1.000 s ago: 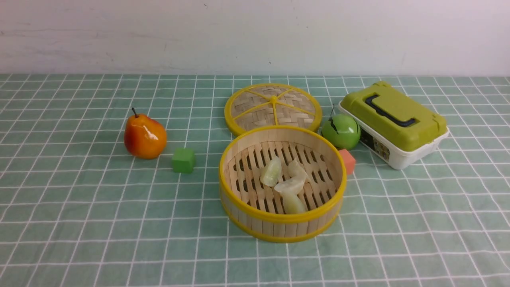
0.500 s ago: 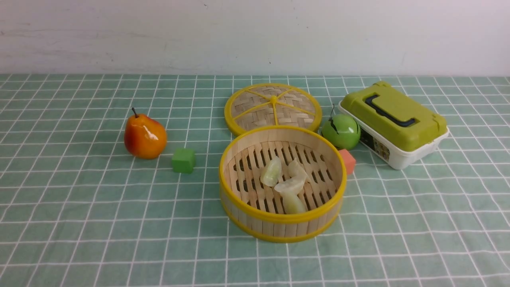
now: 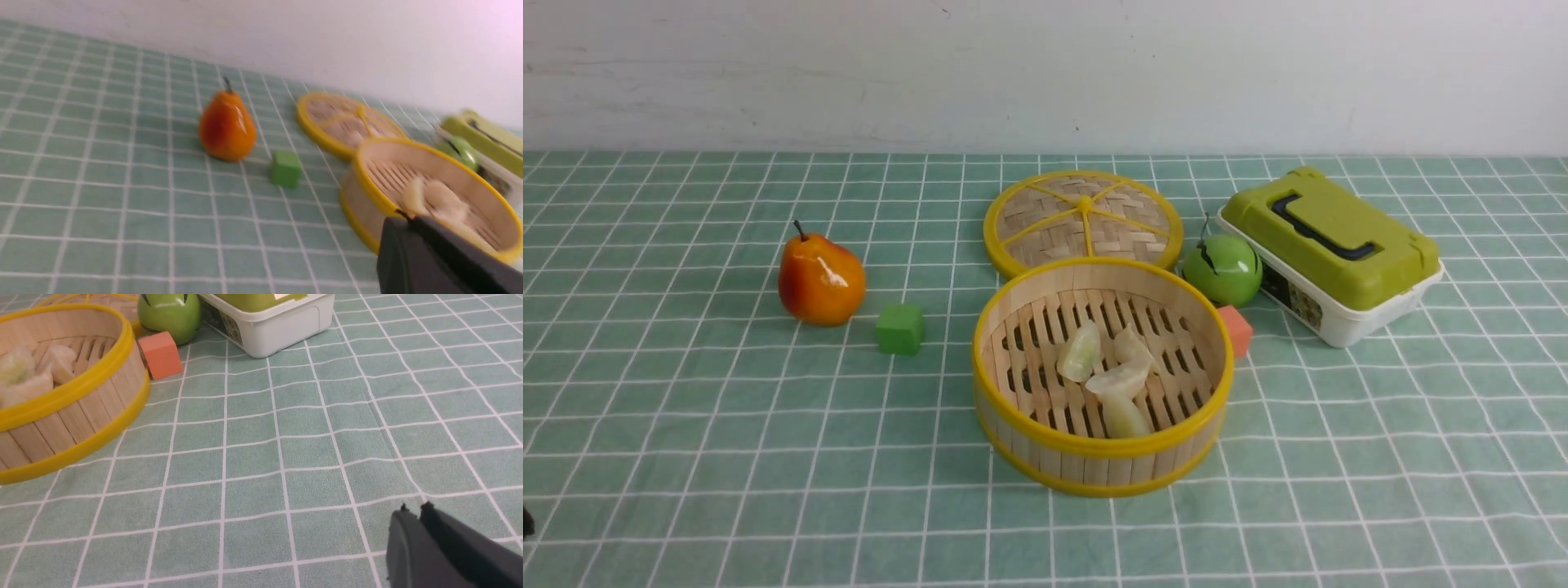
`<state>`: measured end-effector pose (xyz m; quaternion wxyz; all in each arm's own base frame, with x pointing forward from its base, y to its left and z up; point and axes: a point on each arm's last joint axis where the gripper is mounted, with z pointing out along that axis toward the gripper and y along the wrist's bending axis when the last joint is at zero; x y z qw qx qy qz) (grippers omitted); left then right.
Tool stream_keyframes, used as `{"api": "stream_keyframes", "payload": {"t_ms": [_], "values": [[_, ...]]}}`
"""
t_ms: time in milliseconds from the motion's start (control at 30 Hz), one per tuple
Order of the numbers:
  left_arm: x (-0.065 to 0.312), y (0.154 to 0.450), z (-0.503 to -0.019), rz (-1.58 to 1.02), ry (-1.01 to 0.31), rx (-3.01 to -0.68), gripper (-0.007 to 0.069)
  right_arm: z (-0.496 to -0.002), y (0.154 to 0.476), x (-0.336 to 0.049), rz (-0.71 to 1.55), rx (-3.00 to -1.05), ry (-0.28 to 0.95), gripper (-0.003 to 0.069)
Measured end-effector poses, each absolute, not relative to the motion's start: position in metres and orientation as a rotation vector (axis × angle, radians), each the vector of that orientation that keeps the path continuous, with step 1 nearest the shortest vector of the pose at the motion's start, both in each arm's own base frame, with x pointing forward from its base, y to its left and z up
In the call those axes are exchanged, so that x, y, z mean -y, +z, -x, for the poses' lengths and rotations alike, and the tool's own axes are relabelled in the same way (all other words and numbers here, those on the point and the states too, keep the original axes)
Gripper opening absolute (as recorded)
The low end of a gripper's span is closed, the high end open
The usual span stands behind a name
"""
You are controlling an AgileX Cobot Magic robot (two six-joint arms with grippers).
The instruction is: Put the dumplings into the steamer on the table with the blue tablecloth.
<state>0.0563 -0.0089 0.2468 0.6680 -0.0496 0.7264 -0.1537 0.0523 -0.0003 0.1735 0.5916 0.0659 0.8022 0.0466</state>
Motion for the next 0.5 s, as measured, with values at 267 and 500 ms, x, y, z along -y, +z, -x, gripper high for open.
{"api": "stream_keyframes", "payload": {"t_ms": [267,500], "values": [[-0.006,0.196,-0.056,0.339,-0.136,-1.618,-0.0014,-0.052,0.174,0.0,-0.153,-1.866,0.108,0.0052],[-0.005,0.172,-0.053,0.352,-0.13,-1.83,-0.0014,-0.052,0.174,0.0,-0.153,-1.866,0.108,0.0064]]}}
